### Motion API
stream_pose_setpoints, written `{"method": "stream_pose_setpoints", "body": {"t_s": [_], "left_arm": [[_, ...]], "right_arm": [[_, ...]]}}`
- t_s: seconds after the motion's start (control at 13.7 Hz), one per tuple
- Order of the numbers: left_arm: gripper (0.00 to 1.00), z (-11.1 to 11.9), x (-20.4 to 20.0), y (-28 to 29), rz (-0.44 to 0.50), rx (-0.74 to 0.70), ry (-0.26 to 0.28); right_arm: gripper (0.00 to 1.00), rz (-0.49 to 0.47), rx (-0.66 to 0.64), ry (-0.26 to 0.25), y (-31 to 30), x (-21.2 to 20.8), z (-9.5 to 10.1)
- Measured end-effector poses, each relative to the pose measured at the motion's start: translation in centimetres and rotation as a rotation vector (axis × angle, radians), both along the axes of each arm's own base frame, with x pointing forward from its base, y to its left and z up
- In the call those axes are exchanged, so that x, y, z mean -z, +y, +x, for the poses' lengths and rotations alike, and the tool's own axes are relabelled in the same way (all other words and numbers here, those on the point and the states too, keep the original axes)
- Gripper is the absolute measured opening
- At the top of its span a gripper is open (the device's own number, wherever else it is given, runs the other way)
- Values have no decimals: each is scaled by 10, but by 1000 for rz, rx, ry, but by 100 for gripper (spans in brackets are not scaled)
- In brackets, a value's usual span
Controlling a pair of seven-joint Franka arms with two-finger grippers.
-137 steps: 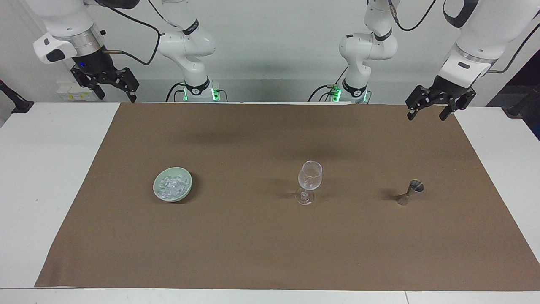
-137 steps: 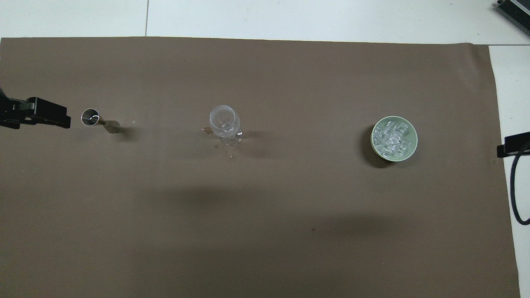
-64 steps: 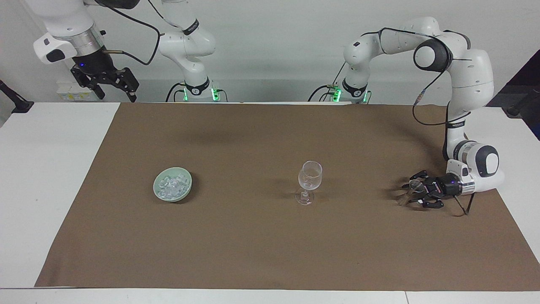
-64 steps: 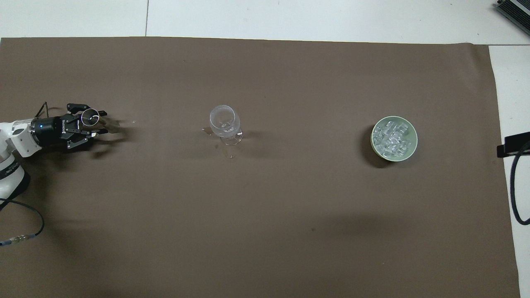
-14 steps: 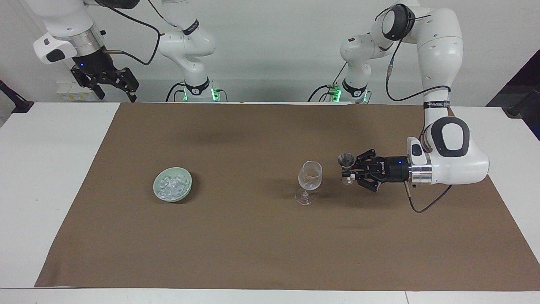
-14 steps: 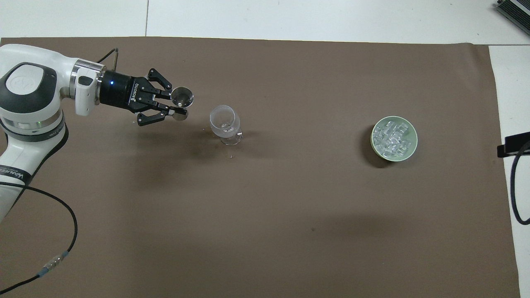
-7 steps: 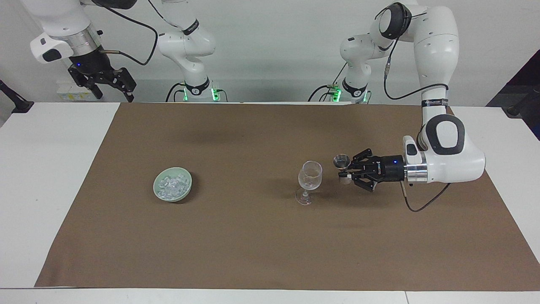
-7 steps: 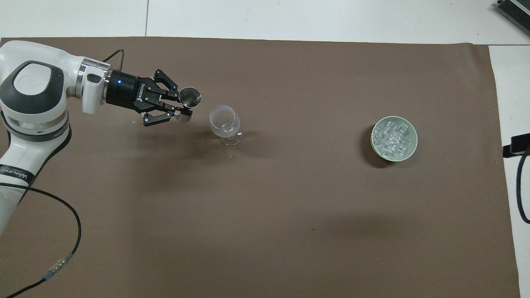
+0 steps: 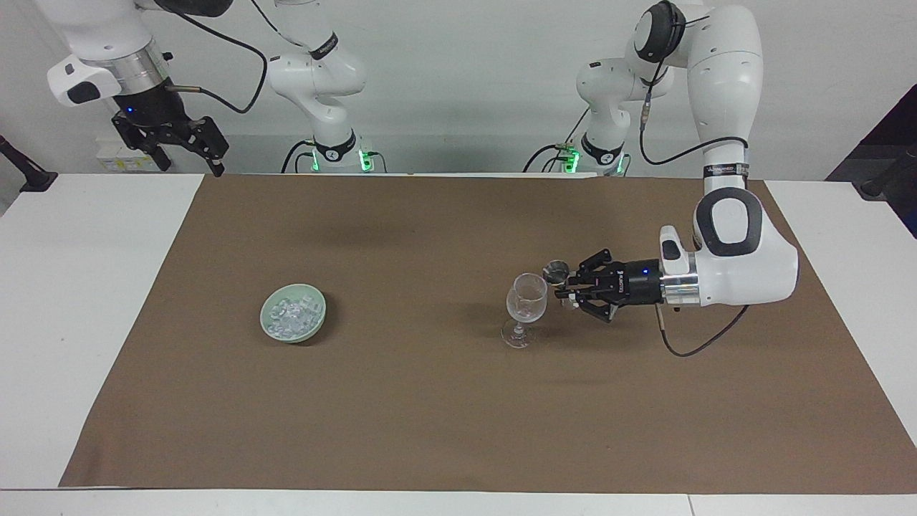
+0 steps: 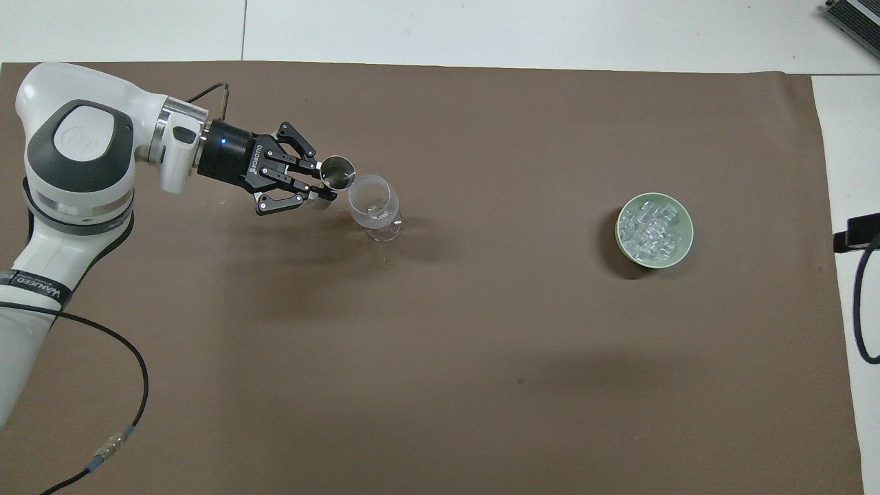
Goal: Pour wine and add ice with both arms
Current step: 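Tilt the silver cup over the wine glass with the left gripper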
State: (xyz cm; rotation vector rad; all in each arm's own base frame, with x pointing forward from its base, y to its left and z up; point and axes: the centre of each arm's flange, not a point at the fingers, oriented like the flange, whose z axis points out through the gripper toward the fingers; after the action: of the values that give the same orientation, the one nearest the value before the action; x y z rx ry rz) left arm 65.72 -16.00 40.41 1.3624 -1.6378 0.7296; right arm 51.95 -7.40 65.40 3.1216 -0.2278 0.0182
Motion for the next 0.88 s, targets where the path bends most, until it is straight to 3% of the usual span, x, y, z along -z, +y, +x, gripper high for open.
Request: {"method": "stream_pose_setpoints", "body": {"t_s": [0.37, 0.88], "left_arm": [[22, 0, -1, 2, 23, -12, 11], [22, -6, -12, -9, 130, -16, 10]], "right_arm": [[100, 0, 0, 1, 0, 2, 0], [100, -2, -11, -7, 6, 3, 2]]}}
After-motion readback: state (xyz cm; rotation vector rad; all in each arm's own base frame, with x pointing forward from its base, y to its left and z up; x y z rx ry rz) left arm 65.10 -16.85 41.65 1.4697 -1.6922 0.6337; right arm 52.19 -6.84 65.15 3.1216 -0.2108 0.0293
